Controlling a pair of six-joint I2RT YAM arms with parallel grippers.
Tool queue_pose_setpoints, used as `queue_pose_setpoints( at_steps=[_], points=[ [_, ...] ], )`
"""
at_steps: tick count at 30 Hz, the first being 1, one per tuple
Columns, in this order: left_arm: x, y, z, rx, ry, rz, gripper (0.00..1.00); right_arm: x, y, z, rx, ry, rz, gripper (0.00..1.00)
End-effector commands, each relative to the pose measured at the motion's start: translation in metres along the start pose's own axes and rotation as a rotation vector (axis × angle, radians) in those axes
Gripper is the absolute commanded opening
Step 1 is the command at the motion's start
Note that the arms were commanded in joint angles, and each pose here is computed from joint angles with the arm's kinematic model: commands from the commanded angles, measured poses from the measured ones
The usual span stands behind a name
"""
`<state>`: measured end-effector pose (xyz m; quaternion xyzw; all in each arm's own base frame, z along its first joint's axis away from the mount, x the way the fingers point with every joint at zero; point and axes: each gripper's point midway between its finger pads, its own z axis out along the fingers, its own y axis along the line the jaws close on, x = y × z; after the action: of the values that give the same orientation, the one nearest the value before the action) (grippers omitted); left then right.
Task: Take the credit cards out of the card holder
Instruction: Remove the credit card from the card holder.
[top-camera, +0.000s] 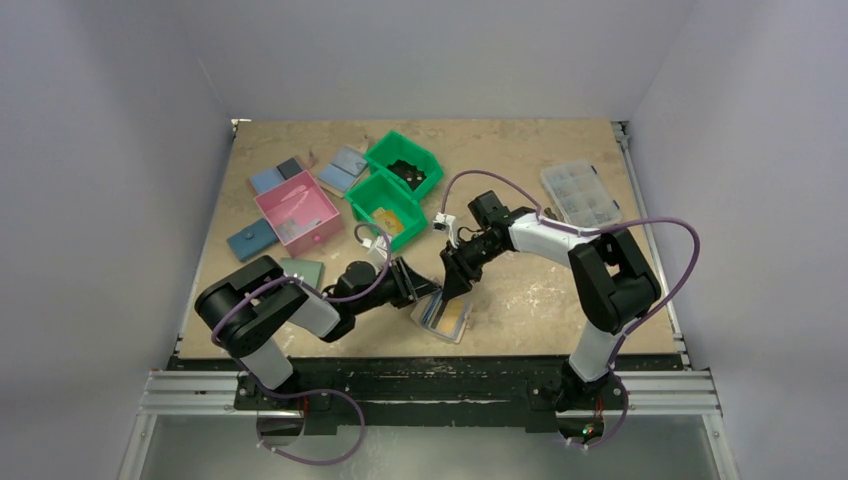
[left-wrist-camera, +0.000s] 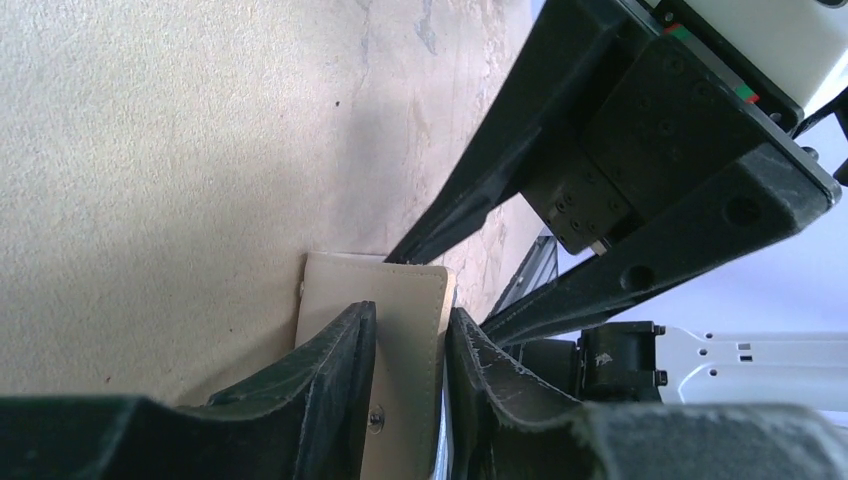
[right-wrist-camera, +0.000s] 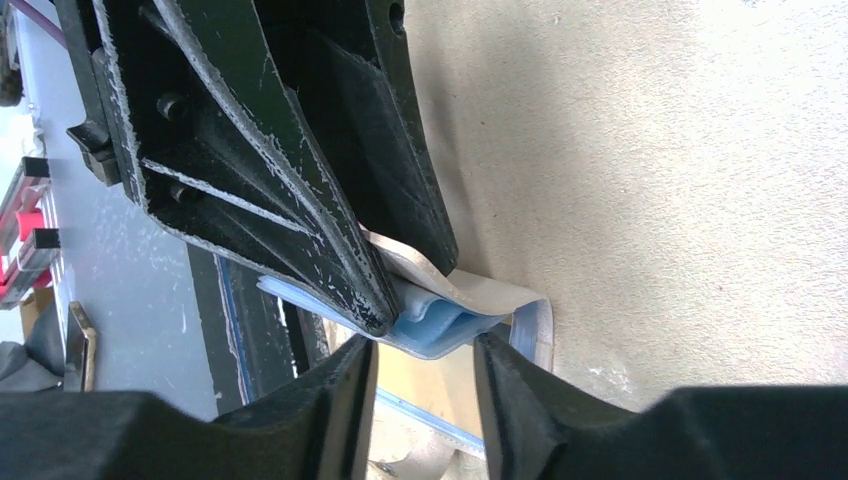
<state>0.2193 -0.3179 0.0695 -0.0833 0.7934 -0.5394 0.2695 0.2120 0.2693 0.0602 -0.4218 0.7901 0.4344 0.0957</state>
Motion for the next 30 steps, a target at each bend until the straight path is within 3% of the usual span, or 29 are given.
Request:
queue_pose_setpoints(
  at_steps=[1, 10, 18, 30],
  points=[
    [0.001, -0.011, -0.005, 0.058, -0.011, -0.014, 0.32, -0.012, 0.006, -0.006, -0.008, -0.039, -0.055, 0.51],
    [-0.004, -0.01, -0.011, 0.085, -0.064, -0.067, 0.21, -0.012, 0.008, -0.007, -0.022, -0.037, -0.056, 0.64],
    [-0.007, -0.012, -0.017, 0.133, -0.101, -0.121, 0.05, -0.012, 0.004, -0.008, 0.0, -0.039, -0.045, 0.65],
    [-0.02, 0.024, -0.03, -0.06, -0.208, -0.112, 0.0, 0.0, -0.019, -0.008, 0.088, 0.014, -0.026, 0.62]
  ],
)
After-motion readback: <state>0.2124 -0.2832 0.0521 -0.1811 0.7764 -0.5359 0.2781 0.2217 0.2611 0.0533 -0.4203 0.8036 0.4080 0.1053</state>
